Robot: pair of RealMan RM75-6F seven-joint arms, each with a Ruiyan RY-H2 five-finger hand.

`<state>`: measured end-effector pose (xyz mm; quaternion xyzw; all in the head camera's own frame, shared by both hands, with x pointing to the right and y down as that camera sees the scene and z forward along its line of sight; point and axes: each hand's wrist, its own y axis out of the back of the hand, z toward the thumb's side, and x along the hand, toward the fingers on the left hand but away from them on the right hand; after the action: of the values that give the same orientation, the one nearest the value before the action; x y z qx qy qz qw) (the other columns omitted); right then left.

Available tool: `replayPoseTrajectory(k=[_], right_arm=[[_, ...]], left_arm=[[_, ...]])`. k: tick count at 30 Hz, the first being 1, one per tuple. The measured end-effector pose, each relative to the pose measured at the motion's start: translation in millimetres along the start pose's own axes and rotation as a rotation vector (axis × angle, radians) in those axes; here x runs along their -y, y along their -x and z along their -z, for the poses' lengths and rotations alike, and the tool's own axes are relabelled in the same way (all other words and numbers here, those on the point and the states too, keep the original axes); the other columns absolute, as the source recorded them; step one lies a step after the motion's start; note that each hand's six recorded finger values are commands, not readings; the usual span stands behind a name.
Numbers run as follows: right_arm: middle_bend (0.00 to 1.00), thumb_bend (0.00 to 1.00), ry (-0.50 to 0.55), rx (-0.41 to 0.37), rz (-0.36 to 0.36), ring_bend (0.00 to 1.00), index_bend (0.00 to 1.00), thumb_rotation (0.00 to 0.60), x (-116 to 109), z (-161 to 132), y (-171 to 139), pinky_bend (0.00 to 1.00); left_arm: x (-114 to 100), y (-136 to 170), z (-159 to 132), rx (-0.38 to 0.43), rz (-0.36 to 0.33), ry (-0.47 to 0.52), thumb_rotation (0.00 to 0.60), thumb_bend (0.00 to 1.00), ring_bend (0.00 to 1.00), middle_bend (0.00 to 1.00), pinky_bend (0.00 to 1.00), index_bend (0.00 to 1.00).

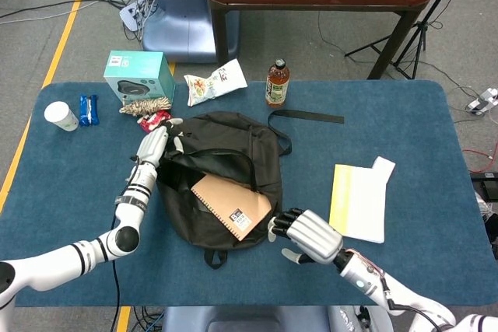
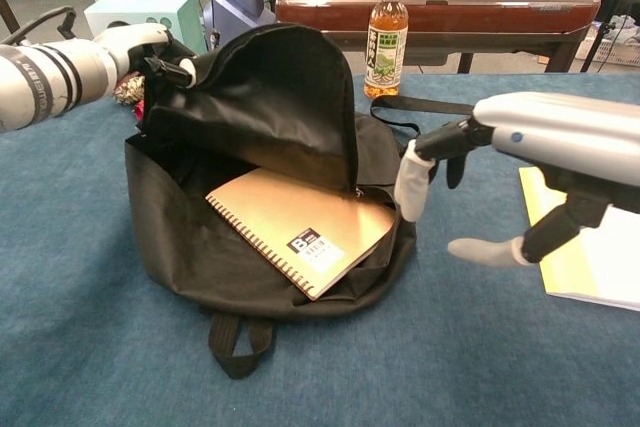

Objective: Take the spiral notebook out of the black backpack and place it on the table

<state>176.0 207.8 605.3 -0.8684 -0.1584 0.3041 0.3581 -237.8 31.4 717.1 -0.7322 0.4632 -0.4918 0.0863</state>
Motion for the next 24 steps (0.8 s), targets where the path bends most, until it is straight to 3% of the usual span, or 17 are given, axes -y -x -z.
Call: replayPoseTrajectory(k=[9, 19, 24], right_arm=[[0.34, 0.34, -0.010, -0.024, 0.015, 0.28, 0.43, 0.600, 19.5, 3.0, 45.9, 0.37], [0.29, 0.08, -0.029, -0.015, -0.002, 0.22, 0.43, 0.600, 41.9, 4.5, 86.3, 0.36], [0.27, 0.04, -0.036, 0.009, -0.024, 0.20, 0.41, 0.600, 58.2, 8.4, 99.4, 0.34]], left_arm=[[-4.9, -4.6, 1.4, -0.035, -0.017, 0.015, 0.600, 0.74, 0.03, 0.16, 0.06, 0.76], [-7.1, -5.9, 4.9, -0.061, -0.023, 0.025, 0.600, 0.74, 0.03, 0.16, 0.06, 0.75], [-7.0, -6.1, 7.5, -0.073, -0.025, 0.022, 0.600, 0.74, 0.03, 0.16, 0.06, 0.75]])
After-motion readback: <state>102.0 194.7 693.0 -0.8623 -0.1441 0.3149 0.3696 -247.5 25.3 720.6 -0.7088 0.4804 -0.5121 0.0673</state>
